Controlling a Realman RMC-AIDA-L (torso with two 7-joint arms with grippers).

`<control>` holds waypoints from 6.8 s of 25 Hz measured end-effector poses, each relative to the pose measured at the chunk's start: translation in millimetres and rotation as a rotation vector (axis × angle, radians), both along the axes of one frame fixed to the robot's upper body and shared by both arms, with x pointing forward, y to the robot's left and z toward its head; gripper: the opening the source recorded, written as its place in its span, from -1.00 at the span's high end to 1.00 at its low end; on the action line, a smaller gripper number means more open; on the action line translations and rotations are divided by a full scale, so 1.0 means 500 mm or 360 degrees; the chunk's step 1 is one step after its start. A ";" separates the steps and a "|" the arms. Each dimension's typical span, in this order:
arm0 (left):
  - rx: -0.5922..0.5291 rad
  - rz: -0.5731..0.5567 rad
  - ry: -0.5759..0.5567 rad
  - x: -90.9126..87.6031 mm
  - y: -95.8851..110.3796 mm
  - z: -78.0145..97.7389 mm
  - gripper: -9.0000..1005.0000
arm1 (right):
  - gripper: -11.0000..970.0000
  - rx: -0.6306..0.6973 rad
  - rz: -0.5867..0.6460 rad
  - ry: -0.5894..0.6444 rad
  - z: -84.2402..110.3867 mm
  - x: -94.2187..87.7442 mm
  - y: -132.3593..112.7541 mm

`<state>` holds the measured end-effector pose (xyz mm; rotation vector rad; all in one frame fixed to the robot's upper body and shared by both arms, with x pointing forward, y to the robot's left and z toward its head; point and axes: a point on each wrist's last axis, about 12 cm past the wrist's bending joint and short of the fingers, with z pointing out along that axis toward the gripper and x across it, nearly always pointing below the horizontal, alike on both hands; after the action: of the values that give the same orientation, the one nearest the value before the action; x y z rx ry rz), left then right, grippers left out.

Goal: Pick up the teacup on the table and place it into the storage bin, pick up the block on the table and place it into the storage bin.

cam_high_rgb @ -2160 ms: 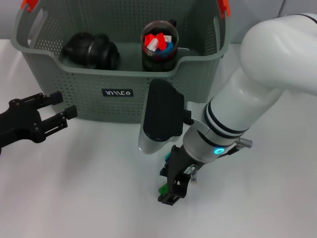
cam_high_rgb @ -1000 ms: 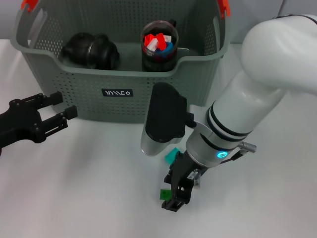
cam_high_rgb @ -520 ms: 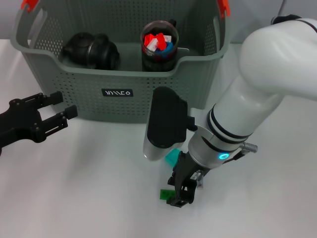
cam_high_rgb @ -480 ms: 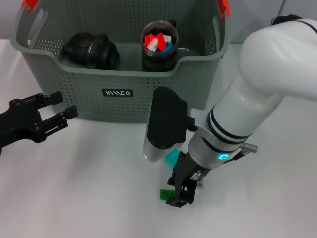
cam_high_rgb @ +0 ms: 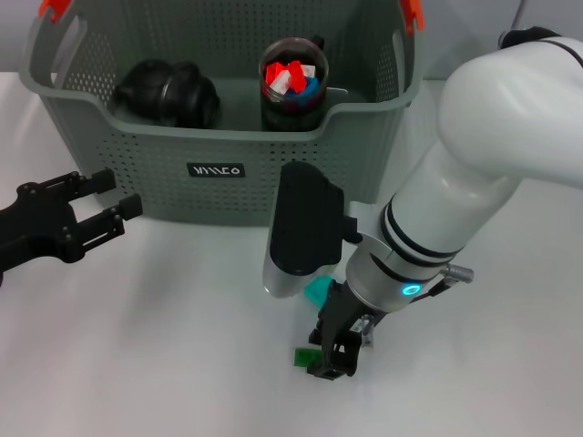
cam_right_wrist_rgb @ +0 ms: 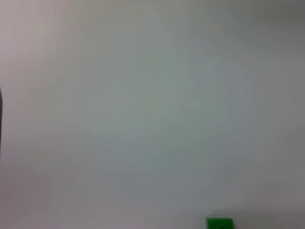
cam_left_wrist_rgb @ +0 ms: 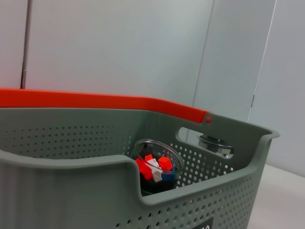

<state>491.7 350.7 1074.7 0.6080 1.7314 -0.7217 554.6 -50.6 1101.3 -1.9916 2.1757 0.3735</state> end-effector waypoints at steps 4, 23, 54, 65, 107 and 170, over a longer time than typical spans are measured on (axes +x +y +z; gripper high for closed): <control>0.0000 -0.0001 -0.0002 0.001 0.000 0.001 -0.13 | 0.21 -0.0009 -0.0003 0.0006 -0.001 0.000 -0.002; -0.0013 0.0000 0.0006 0.001 0.000 -0.001 -0.13 | 0.56 0.0237 -0.0174 0.0091 0.063 0.018 -0.044; -0.0016 -0.0018 -0.0008 0.014 -0.005 0.008 -0.13 | 0.55 0.0908 -0.1032 -0.0478 0.427 0.212 -0.144; -0.0022 -0.0021 -0.0005 0.013 -0.007 0.006 -0.13 | 0.46 0.0304 -0.1031 -0.0687 0.327 0.271 0.013; -0.0026 0.0006 0.0017 0.009 -0.005 -0.001 -0.13 | -0.03 0.0442 -0.0953 -0.0723 0.305 0.273 0.034; -0.0039 0.0027 0.0026 0.003 -0.004 -0.006 -0.13 | -0.94 0.0008 -0.0422 -0.0071 0.056 0.075 -0.023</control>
<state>493.0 348.9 1071.8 0.5716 1.7384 -0.7366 592.0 -62.2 1129.1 -1.6606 2.3662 0.2925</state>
